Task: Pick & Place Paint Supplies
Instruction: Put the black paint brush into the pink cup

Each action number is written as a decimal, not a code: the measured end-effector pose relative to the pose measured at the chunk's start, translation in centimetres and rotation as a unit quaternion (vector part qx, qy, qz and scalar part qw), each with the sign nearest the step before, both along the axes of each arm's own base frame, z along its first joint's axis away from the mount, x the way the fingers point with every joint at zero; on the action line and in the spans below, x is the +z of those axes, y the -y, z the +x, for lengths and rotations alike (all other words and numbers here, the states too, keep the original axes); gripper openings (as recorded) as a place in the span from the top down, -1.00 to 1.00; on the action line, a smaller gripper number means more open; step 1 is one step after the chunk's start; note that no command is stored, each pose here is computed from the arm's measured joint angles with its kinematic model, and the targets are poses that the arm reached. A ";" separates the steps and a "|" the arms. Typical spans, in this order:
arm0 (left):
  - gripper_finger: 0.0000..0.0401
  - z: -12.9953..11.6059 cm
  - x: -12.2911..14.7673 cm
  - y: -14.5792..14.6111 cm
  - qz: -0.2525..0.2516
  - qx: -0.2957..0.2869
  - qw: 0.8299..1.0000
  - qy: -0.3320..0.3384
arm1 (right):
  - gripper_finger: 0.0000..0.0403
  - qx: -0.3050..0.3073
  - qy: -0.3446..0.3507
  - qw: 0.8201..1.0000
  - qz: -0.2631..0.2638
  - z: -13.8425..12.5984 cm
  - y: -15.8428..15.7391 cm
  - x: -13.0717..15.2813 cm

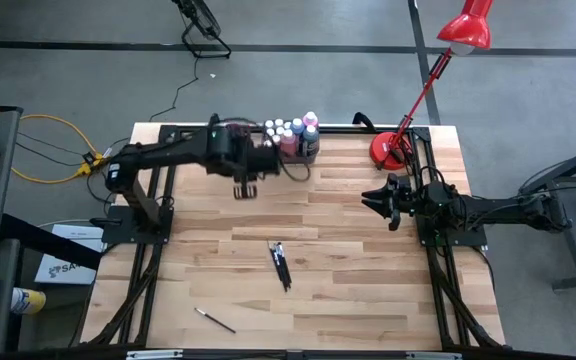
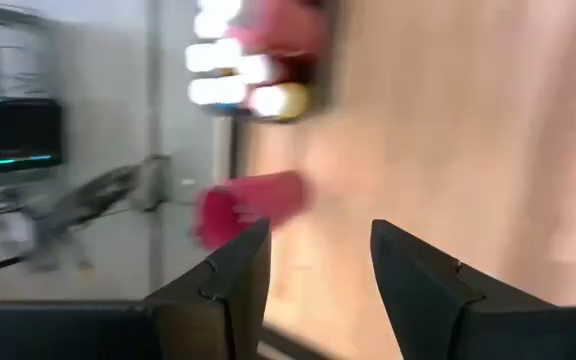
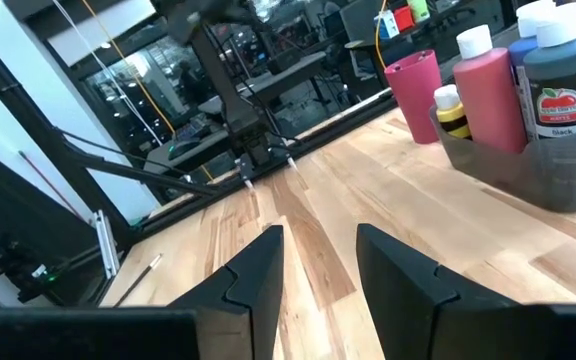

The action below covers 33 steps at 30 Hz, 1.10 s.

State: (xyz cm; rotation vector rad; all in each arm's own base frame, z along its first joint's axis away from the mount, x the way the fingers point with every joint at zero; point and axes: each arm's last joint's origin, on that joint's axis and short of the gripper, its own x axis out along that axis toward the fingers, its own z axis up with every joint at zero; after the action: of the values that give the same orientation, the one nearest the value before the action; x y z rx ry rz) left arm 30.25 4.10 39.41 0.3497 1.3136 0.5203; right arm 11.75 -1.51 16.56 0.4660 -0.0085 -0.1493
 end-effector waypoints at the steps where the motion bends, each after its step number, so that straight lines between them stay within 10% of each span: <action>1: 0.16 0.1 -0.1 0.7 -0.019 -0.001 1.000 0.008 | 0.39 0.000 0.000 1.000 0.000 0.0 0.0 0.0; 8: 0.16 0.3 -1.1 5.6 -0.160 0.086 0.980 0.077 | 0.39 0.000 -0.001 1.000 0.000 0.0 0.0 0.0; 23: 0.16 -2.4 -6.6 18.7 -0.216 0.186 0.951 0.124 | 0.39 0.000 -0.003 1.000 0.000 0.0 0.0 -0.1; 33: 0.16 -6.8 -10.0 26.0 -0.273 0.327 0.887 0.179 | 0.39 0.000 -0.003 1.000 0.000 0.0 0.0 -0.1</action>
State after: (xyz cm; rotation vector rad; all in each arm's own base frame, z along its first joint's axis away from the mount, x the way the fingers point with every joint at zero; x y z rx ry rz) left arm 23.48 -21.86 29.43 -0.6620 1.1328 0.7030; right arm 11.75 -1.51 16.50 0.4663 -0.0029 -0.1501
